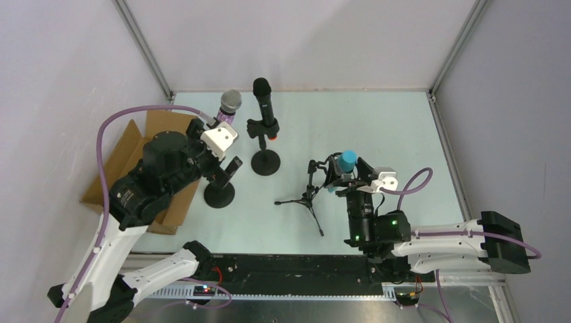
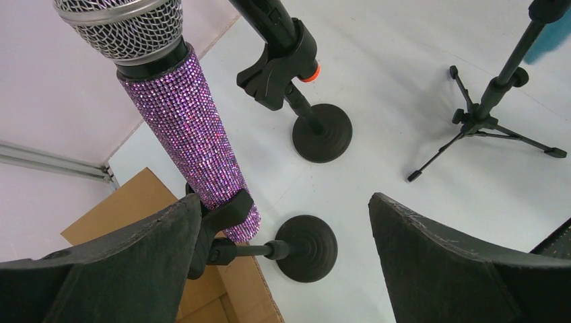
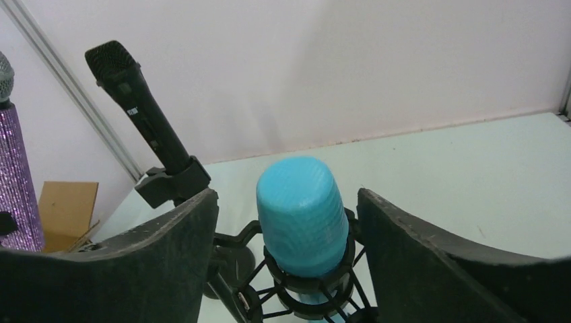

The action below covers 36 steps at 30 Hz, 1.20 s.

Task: Attach the microphones to the stand

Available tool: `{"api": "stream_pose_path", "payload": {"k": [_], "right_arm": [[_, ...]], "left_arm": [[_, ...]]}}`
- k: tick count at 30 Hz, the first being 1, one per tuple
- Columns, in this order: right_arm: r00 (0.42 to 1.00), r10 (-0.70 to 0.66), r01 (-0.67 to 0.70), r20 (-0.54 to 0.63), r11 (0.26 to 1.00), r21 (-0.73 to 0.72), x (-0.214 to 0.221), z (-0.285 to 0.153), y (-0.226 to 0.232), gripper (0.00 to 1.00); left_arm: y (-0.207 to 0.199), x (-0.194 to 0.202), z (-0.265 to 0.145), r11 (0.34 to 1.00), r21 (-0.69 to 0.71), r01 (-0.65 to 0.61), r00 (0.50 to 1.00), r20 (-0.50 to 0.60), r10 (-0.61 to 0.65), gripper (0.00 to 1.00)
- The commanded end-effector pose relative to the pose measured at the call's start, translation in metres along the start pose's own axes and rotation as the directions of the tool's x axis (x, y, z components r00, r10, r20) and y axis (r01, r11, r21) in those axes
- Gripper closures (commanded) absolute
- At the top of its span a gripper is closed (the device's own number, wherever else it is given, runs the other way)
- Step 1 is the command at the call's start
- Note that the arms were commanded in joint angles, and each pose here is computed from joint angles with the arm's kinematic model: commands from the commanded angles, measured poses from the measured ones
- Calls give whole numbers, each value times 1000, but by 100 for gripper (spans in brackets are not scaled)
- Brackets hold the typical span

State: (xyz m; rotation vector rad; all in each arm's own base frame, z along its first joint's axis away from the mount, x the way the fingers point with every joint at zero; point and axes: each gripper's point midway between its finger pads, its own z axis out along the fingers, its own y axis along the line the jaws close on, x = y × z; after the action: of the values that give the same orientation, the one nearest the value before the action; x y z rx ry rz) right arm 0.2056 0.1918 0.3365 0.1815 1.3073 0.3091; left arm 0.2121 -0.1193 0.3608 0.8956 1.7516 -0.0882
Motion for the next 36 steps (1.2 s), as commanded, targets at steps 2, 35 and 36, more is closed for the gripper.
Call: {"api": "stream_pose_path", "payload": {"k": [2,35,36], "right_arm": [[996,92,-91,-15,996,21,-7,-6,-6,3],[882,107,-93,-460,994,53,-24,-16,-92,1],[869,127,-107,-478,992,69,-21,-11,-95,1]], "left_arm": [[5,-12,-4,1000,-13,7,999,41,-7,2],[10,-27,-2,999,-19,42,998,55,-41,2],[12,-32,-4,999,-24,45,997,67,-43,2]]}}
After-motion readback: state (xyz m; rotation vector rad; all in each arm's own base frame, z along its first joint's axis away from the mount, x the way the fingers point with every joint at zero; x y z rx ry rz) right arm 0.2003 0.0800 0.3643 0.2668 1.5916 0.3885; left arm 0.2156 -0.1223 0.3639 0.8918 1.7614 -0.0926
